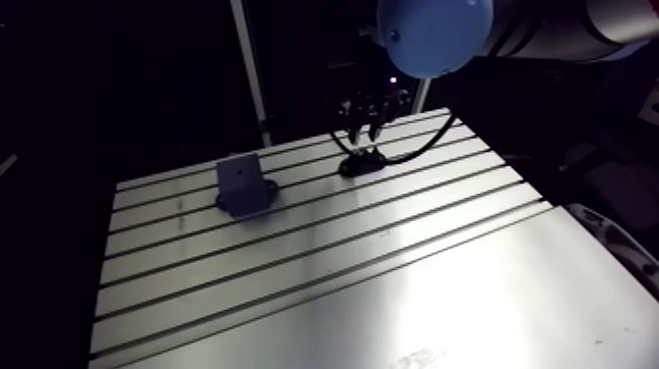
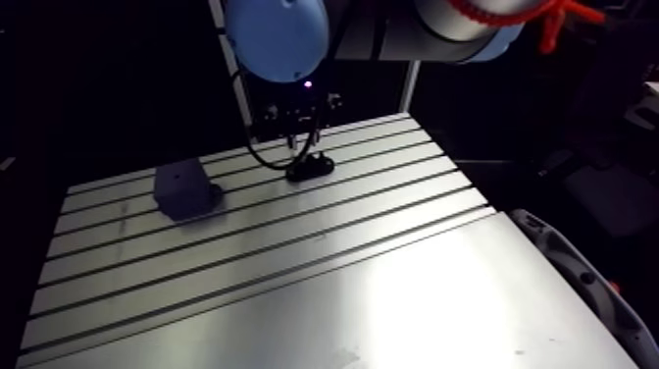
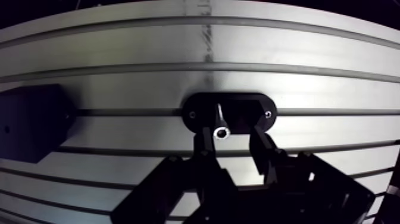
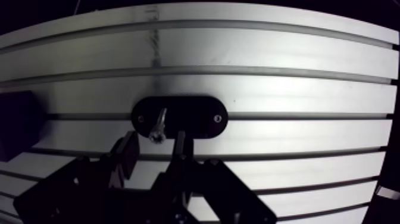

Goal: Pick up the M10 bolt and insert it into the hole until fully seated.

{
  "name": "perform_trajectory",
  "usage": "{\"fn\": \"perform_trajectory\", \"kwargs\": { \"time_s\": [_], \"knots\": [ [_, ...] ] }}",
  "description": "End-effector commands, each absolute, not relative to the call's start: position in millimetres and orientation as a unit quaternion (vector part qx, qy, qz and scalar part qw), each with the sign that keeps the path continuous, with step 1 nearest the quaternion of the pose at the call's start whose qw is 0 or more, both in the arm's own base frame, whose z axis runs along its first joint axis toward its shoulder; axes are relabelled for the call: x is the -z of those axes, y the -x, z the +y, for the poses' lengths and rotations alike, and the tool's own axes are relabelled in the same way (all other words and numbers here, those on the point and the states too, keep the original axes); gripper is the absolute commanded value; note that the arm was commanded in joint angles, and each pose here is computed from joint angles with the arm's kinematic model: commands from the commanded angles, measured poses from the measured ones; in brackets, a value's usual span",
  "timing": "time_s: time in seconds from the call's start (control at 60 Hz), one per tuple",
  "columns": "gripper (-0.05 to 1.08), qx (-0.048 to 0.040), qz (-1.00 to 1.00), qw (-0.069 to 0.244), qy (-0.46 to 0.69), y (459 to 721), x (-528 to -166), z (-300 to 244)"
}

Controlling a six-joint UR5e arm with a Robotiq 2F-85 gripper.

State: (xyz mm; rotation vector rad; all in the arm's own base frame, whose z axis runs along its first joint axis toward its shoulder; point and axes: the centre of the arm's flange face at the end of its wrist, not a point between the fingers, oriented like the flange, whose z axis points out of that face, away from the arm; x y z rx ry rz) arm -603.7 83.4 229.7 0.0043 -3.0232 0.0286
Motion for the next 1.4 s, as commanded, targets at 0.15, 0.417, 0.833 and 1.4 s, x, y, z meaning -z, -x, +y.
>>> {"fn": "perform_trajectory", "kwargs": {
  "time_s": [0.15,0.417,0.833,1.4],
  "knots": [
    [0.55,-0.0116,-0.998,0.054,-0.002,604.3,-223.5,82.8],
    [0.55,-0.0115,-0.999,0.052,-0.002,604.8,-221.3,83.2],
    [0.55,-0.0129,-0.999,0.049,-0.002,605.4,-216.7,82.5],
    [0.55,-0.014,-0.999,0.046,-0.002,606.4,-212.7,81.9]
  ]
}}
